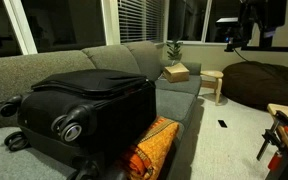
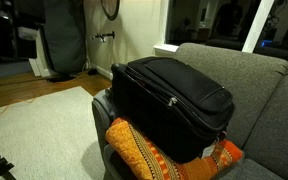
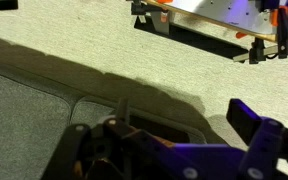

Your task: Close the zipper

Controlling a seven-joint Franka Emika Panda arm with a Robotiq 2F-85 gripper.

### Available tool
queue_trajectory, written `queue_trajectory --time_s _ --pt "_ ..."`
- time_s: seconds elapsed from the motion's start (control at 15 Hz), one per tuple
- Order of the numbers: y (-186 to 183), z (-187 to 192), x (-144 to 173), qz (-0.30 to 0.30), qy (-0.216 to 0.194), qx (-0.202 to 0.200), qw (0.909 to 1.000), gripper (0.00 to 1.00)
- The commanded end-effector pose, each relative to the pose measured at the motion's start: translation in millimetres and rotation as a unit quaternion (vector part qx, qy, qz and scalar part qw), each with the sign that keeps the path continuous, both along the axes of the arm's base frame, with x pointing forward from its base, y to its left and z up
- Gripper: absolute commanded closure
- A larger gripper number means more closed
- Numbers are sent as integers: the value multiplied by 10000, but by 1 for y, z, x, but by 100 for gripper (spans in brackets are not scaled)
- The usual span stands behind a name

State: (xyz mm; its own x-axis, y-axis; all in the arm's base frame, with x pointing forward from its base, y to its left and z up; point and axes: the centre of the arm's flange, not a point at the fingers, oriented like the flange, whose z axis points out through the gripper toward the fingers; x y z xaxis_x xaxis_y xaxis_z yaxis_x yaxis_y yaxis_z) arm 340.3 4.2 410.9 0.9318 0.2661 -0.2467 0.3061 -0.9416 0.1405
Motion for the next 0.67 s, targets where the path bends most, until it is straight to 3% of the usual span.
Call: queue_trajectory --time_s 0.0,0.6 --pt "0 0 0 0 0 0 10000 0" --pt "-1 -2 3 0 -44 -1 10000 0"
